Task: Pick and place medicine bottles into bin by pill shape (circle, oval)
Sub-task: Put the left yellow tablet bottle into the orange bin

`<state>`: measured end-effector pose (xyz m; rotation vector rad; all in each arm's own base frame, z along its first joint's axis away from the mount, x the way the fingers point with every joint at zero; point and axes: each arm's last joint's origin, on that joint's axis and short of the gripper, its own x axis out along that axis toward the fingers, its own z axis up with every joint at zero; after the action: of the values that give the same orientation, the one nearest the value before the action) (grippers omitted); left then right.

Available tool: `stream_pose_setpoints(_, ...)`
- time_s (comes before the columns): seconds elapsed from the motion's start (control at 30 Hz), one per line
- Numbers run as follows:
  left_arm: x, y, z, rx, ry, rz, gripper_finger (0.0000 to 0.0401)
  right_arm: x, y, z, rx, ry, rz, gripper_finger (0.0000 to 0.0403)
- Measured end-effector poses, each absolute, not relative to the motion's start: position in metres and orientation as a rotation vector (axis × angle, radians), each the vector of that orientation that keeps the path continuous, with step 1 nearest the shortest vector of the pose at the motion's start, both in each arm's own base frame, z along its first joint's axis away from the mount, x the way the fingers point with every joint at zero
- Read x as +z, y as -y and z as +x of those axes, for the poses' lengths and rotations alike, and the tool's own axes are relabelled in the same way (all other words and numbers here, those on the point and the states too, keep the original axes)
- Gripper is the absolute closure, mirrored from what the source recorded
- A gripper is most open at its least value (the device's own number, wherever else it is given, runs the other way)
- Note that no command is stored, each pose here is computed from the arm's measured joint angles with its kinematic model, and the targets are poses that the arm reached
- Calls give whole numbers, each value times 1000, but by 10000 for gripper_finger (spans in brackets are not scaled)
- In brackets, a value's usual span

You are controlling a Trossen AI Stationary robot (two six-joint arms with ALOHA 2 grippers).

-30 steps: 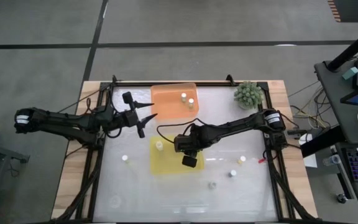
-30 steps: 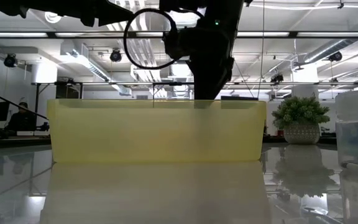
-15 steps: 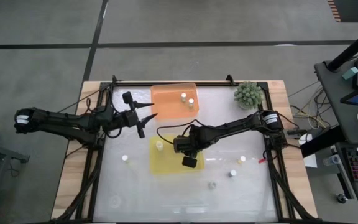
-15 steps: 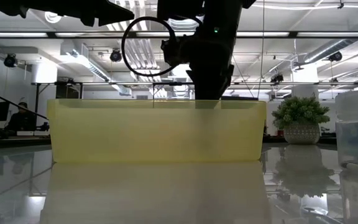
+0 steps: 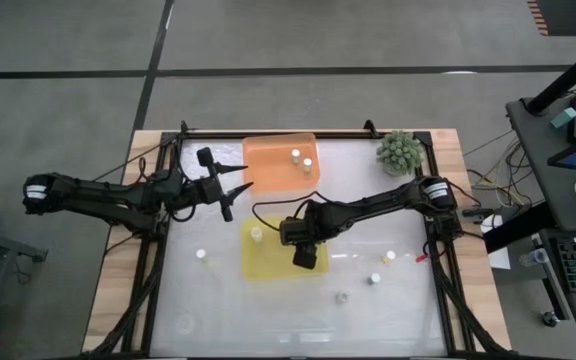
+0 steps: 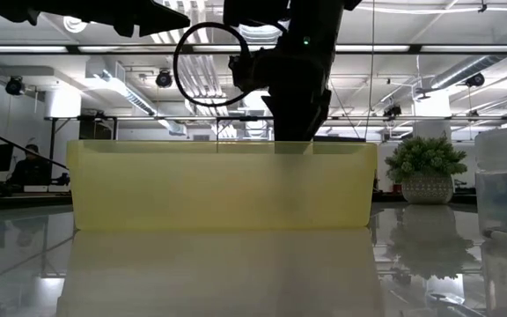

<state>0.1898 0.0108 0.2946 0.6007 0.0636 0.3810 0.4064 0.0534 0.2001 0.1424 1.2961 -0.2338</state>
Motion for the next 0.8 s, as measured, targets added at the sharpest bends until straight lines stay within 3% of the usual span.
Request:
stream_pose_setpoints(0.2, 295, -11, 190, 381, -63, 601, 217, 223, -52, 399, -230, -1246, 139, 188)
stream_pose_setpoints(0.5, 295, -11, 190, 382, -61, 599, 217, 258, -63, 381, -189, -1100, -61, 188)
stream_pose_setpoints(0.8, 297, -11, 190, 387, -32, 552, 217, 249, -60, 350, -82, -865, -170, 188)
